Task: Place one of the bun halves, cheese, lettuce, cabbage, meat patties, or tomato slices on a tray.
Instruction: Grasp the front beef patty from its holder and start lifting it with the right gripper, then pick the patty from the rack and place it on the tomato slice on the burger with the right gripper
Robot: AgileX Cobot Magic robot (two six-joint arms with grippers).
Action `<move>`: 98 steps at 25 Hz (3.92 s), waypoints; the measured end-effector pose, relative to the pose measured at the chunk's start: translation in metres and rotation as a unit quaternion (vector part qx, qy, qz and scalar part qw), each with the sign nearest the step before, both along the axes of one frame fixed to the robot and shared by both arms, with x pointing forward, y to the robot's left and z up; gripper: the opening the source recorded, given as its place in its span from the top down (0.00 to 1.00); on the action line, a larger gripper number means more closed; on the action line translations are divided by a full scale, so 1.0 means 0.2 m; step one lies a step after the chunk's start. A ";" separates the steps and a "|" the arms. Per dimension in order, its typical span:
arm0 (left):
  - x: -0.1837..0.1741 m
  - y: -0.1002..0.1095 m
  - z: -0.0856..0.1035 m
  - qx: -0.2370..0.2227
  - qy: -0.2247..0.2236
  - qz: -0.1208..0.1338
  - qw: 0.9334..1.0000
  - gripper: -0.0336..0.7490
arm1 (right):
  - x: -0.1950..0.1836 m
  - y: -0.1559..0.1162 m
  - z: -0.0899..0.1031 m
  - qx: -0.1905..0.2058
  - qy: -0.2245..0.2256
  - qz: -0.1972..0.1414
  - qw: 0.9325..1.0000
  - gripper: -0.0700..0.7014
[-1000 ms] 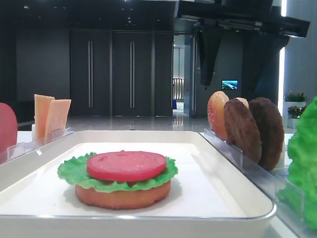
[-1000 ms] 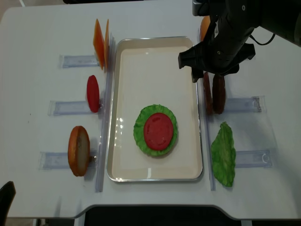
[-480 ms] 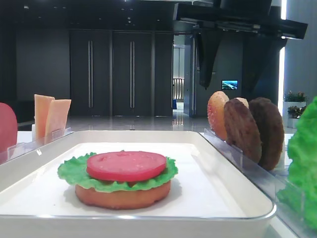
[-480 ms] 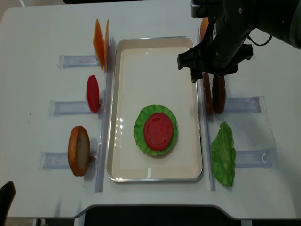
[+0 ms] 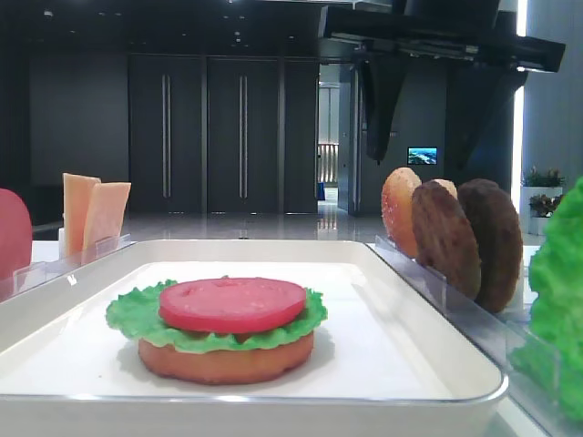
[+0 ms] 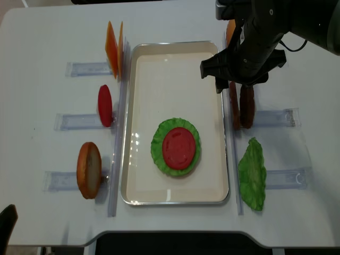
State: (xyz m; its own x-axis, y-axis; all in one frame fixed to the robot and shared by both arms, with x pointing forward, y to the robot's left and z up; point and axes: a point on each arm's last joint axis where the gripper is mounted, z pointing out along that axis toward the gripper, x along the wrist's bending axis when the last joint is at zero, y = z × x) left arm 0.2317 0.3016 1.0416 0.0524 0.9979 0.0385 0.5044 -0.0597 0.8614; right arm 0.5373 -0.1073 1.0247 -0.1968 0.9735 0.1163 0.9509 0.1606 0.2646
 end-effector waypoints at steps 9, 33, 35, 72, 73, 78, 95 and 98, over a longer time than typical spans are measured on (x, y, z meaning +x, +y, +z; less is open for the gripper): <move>0.00 0.00 0.00 0.000 0.000 0.000 1.000 0.36 | 0.01 0.01 -0.05 -0.011 0.017 0.000 1.000 0.34; 0.00 0.00 0.00 0.000 0.000 0.000 1.000 0.36 | 0.04 0.00 -0.12 -0.037 0.023 -0.002 0.999 0.48; 0.00 0.00 0.00 0.000 0.000 0.000 1.000 0.36 | 0.04 0.00 -0.12 -0.041 0.020 -0.001 0.999 0.52; 0.00 0.00 0.00 0.000 0.000 0.000 1.000 0.36 | 0.03 -0.01 -0.14 -0.060 0.039 -0.003 0.997 0.76; 0.00 0.00 0.00 0.000 0.000 0.000 1.000 0.36 | 0.03 -0.01 -0.12 -0.059 0.041 -0.004 0.997 0.76; 0.00 0.00 0.00 0.000 0.000 0.000 1.000 0.36 | -0.01 -0.02 -0.03 -0.039 0.044 -0.010 0.998 0.76; 0.00 0.00 0.00 0.000 0.000 0.000 1.000 0.36 | -0.16 0.13 0.12 0.089 0.048 0.024 0.995 0.76; 0.00 0.00 0.00 0.000 0.000 0.000 1.000 0.36 | -0.20 0.19 0.10 0.120 0.045 0.043 0.991 0.76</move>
State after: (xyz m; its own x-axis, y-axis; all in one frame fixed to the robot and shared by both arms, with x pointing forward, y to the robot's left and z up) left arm 0.2317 0.3016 1.0416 0.0528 0.9978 0.0392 0.5044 -0.0605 0.8614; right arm 0.4982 -0.0687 1.0453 -0.2564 0.8960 0.3625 0.9579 0.1854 0.2193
